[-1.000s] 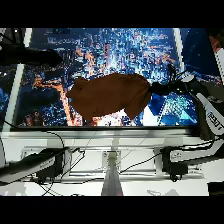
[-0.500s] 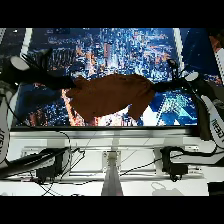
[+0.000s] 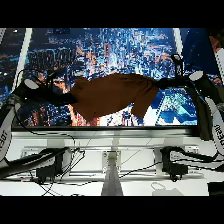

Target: Fold the clothes and pants, and hang the long-sleeved shirts on hangers.

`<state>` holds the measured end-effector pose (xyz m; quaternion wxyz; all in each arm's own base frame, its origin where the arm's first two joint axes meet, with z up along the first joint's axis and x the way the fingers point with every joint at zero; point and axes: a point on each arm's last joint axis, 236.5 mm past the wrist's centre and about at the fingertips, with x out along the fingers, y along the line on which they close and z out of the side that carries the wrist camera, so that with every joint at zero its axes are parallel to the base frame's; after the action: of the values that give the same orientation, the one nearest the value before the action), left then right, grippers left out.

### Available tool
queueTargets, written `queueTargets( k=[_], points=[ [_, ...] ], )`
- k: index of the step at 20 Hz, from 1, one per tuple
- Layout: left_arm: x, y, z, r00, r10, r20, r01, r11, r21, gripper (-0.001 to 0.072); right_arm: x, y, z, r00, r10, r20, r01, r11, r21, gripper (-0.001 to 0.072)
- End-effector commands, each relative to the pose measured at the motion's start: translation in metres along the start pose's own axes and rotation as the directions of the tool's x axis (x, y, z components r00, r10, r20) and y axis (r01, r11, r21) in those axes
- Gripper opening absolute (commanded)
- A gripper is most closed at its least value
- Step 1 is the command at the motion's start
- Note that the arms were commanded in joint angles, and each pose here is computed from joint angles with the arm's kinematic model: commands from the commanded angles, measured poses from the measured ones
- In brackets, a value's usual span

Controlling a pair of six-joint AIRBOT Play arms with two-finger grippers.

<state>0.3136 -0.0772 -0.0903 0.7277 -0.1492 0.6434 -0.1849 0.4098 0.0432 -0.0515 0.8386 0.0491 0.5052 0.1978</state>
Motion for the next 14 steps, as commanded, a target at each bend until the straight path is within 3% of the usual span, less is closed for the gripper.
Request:
queueTargets(
  k=[1,5,6,7,8,9,10,14],
  points=[
    [0.002,0.024,0.006,0.995,0.090,0.038,-0.091,0.995,0.030,0.0633,-0.001,0.000,0.001,1.000,-0.002,0.004,0.002,1.000,-0.001,0.0015],
    [0.027,0.008,0.001,0.999,0.039,-0.008,-0.038,0.999,0.021,0.0629,-0.001,0.000,0.001,1.000,-0.002,0.004,0.002,1.000,-0.001,0.0016],
    [0.037,0.001,-0.009,0.998,0.025,-0.057,-0.023,0.999,0.035,0.0584,-0.001,0.000,0.001,1.000,-0.002,0.004,0.002,1.000,-0.001,0.0015],
    [0.046,-0.005,-0.016,0.995,0.017,-0.094,-0.012,0.998,0.056,0.0517,-0.001,0.000,0.001,1.000,-0.002,0.004,0.002,1.000,-0.001,0.0016],
    [0.053,-0.011,-0.021,0.993,0.016,-0.117,-0.006,0.996,0.087,0.0371,-0.001,0.000,0.001,1.000,-0.002,0.004,0.002,1.000,-0.001,0.0016],
    [0.055,-0.018,-0.022,0.992,0.012,-0.124,0.001,0.994,0.111,0.0162,-0.001,0.000,0.002,1.000,-0.002,0.005,0.002,1.000,-0.001,0.0016],
    [0.054,-0.027,-0.018,0.993,-0.001,-0.119,0.018,0.990,0.137,0.0022,-0.002,0.001,0.002,1.000,-0.003,0.008,0.003,1.000,-0.003,0.0016],
    [-0.011,-0.071,0.055,0.994,-0.070,0.086,0.044,0.961,0.272,0.0018,-0.031,0.006,0.027,0.996,-0.031,0.088,0.035,0.998,-0.049,0.0015]
  ],
)
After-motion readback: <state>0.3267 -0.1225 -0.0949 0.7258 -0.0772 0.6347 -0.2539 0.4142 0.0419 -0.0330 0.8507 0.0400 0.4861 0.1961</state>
